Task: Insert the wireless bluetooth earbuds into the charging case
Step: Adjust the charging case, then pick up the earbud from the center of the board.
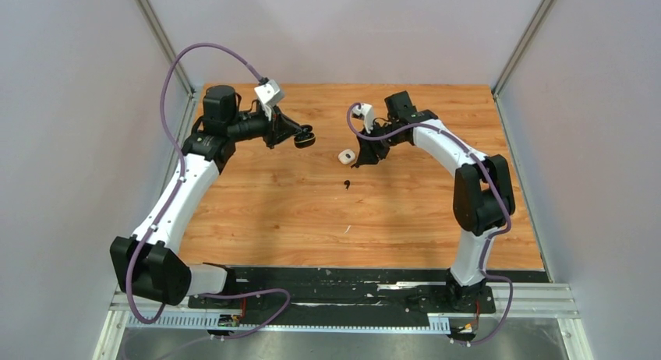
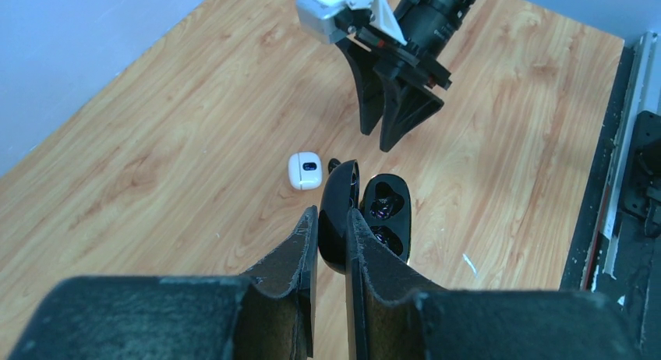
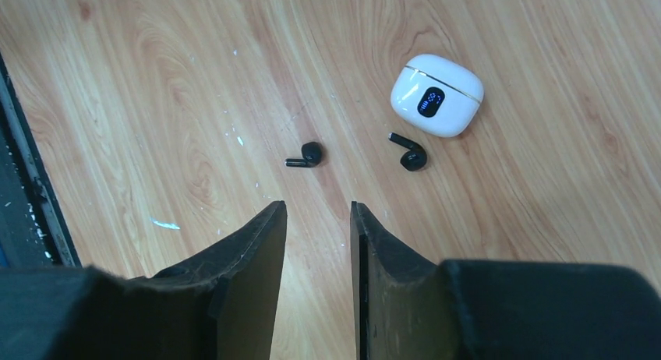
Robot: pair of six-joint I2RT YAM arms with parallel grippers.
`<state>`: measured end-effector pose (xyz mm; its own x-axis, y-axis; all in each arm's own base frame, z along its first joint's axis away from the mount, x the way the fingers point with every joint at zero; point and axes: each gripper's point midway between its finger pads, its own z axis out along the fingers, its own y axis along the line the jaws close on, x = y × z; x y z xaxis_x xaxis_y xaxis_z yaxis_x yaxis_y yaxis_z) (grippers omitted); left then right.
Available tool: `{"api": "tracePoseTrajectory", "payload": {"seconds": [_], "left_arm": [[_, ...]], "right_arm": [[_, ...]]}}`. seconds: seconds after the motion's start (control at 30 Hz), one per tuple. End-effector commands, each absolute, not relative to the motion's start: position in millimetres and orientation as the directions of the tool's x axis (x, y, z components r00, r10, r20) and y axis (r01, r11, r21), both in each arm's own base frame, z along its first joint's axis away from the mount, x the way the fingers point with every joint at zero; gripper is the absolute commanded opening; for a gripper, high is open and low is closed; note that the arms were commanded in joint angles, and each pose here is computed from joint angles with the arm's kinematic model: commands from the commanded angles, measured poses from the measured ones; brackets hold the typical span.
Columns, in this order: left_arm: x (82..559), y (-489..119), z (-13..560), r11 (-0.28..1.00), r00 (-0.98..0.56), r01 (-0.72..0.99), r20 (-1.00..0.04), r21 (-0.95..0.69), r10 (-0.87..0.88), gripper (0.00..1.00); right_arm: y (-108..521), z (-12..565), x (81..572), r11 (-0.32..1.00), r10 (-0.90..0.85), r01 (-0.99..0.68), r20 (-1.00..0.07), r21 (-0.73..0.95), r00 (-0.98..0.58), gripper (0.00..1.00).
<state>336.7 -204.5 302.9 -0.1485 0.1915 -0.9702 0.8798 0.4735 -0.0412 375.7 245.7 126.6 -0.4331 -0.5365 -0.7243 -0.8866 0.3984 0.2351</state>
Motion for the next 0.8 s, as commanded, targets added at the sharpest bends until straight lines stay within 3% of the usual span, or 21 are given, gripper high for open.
{"api": "tracePoseTrajectory", "payload": {"seconds": [0.0, 0.37, 0.53, 0.77], "left_arm": [[332, -202, 326, 0.495, -0.104, 0.869, -0.983, -0.015, 0.153, 0.00], [333, -200, 325, 0.513, -0.112, 0.858, -0.984, -0.027, 0.137, 0.00], [331, -198, 325, 0.520, -0.106, 0.854, -0.985, -0.021, 0.133, 0.00], [328, -196, 322, 0.526, -0.115, 0.850, -0.985, -0.030, 0.129, 0.00]], "right_arm": [[258, 118, 379, 0.366, -0.569, -0.909, -0.725, 0.200, -0.389, 0.34], [289, 73, 371, 0.462, -0.574, -0.839, -0.624, 0.288, -0.531, 0.33], [292, 57, 370, 0.503, -0.598, -0.828, -0.593, 0.245, -0.539, 0.40], [292, 46, 373, 0.539, -0.605, -0.814, -0.573, 0.216, -0.552, 0.35]]}}
